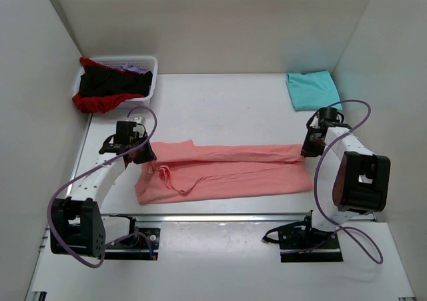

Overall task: Fold and stack the t-shirts
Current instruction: Fold the other side of the tshirt into a rectangle

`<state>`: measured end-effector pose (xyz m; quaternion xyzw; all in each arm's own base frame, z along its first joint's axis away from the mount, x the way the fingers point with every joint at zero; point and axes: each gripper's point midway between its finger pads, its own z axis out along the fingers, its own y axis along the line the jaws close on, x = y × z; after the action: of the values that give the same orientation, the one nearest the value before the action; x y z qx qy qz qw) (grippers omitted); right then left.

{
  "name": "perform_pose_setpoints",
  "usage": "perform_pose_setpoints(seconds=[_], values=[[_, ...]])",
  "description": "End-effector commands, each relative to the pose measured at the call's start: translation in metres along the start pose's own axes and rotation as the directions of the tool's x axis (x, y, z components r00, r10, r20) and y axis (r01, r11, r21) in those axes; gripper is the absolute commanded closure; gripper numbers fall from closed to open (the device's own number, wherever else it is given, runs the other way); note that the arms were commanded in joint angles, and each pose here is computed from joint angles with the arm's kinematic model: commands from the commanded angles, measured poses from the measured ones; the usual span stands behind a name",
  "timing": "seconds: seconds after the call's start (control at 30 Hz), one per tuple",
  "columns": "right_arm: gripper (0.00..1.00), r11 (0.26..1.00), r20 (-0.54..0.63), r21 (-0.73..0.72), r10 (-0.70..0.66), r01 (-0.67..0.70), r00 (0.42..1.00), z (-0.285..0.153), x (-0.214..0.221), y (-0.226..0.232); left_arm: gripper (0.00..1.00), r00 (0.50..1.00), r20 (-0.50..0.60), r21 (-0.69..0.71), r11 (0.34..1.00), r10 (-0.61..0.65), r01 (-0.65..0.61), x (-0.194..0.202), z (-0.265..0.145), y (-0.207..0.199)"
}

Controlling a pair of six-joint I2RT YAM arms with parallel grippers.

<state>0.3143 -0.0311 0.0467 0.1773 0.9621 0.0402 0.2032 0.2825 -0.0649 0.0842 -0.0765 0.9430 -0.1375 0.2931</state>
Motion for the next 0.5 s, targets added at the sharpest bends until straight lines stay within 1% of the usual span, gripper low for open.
perform_pose_setpoints(seconds=[0.0,0.03,0.07,0.1,0.13,0.17,0.2,0.23,0.3,0.4,0.47], values=[[0.89,0.999,0.05,0.047,-0.013,0.01,0.999,-0.008,-0.004,-0.009,0.91,1.0,0.025,-0.039,0.999,-0.013,0.014,0.005,-0.006,0.009],[0.87,0.999,0.063,0.052,-0.018,0.015,0.998,-0.01,-0.005,-0.01,0.94,1.0,0.018,-0.039,0.999,-0.011,0.011,0.009,-0.005,0.008],[0.84,0.999,0.057,0.052,-0.013,0.01,0.998,-0.01,-0.001,-0.011,0.92,1.0,0.013,-0.035,0.999,-0.021,0.022,0.011,-0.005,0.009],[0.82,0.998,0.048,0.065,-0.013,0.01,0.999,-0.01,0.003,-0.014,0.83,1.0,0.01,-0.046,0.999,-0.023,0.023,0.015,-0.004,0.011],[0.78,0.998,0.058,0.06,-0.006,0.002,0.998,-0.013,0.003,-0.013,0.71,1.0,0.02,-0.044,0.999,-0.02,0.021,0.013,-0.006,0.01],[0.73,0.998,0.056,0.06,-0.015,0.011,0.998,-0.013,0.006,-0.013,0.57,0.999,0.019,-0.047,0.998,-0.029,0.029,0.014,-0.006,0.01],[0.72,0.996,0.06,0.089,-0.013,0.008,0.998,-0.015,0.007,-0.018,0.54,0.999,0.023,-0.048,0.998,-0.034,0.035,0.014,-0.006,0.01],[0.71,0.993,0.061,0.114,-0.024,0.016,0.998,-0.016,0.007,-0.021,0.54,0.999,0.024,-0.05,0.998,-0.037,0.038,0.014,-0.007,0.01],[0.71,0.993,0.068,0.121,-0.024,0.015,0.997,-0.019,0.006,-0.021,0.49,0.998,0.037,-0.059,0.997,-0.05,0.052,0.012,-0.01,0.012],[0.71,0.991,0.097,0.123,-0.06,0.048,0.994,-0.027,-0.003,-0.012,0.46,0.998,0.036,-0.058,0.996,-0.059,0.061,0.014,-0.011,0.009],[0.72,0.991,0.125,0.106,-0.095,0.082,0.988,-0.035,-0.012,0.001,0.46,0.996,0.048,-0.067,0.995,-0.073,0.076,0.012,-0.014,0.01]])
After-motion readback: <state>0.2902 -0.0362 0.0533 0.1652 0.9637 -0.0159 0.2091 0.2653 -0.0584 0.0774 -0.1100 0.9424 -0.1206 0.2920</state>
